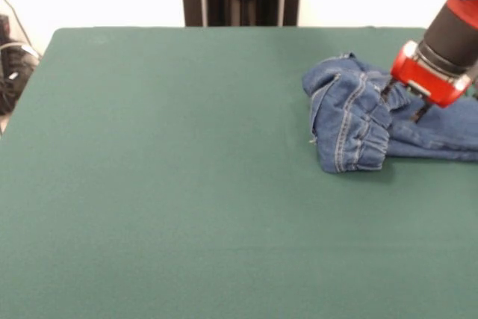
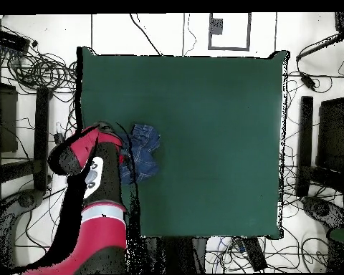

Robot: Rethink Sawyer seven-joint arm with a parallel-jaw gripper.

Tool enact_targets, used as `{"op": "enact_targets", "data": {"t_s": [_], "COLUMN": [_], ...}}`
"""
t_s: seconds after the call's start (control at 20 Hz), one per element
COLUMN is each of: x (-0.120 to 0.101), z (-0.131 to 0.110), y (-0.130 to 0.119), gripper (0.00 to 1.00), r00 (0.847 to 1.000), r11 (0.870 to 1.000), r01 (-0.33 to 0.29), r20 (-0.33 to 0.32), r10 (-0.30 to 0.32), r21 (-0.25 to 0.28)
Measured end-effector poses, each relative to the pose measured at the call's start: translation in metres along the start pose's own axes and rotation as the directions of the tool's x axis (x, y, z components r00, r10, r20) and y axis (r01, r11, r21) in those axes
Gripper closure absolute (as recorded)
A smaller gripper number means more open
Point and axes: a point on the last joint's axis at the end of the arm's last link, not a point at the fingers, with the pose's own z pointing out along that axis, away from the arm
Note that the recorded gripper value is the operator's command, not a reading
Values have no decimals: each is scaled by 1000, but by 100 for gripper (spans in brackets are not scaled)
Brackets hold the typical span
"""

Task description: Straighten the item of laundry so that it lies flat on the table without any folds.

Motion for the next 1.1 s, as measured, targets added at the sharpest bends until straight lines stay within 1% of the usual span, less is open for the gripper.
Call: {"op": "enact_targets", "data": {"t_s": [0.2,0.5,0.8,1.1], "x": [1,6,13,16], "z": [0,-13,-38,-53], "y": [-3,-22,-52,-69], "gripper": [0,0,0,0], "r00": [1000,1000,1000,1000], "r11": [1000,1000,1000,1000], "r01": [1,1,-4,1], "r20": [3,-7,-19,-15], "r10": [-1,-1,4,-1], "r21": [-2,1,16,23]}}
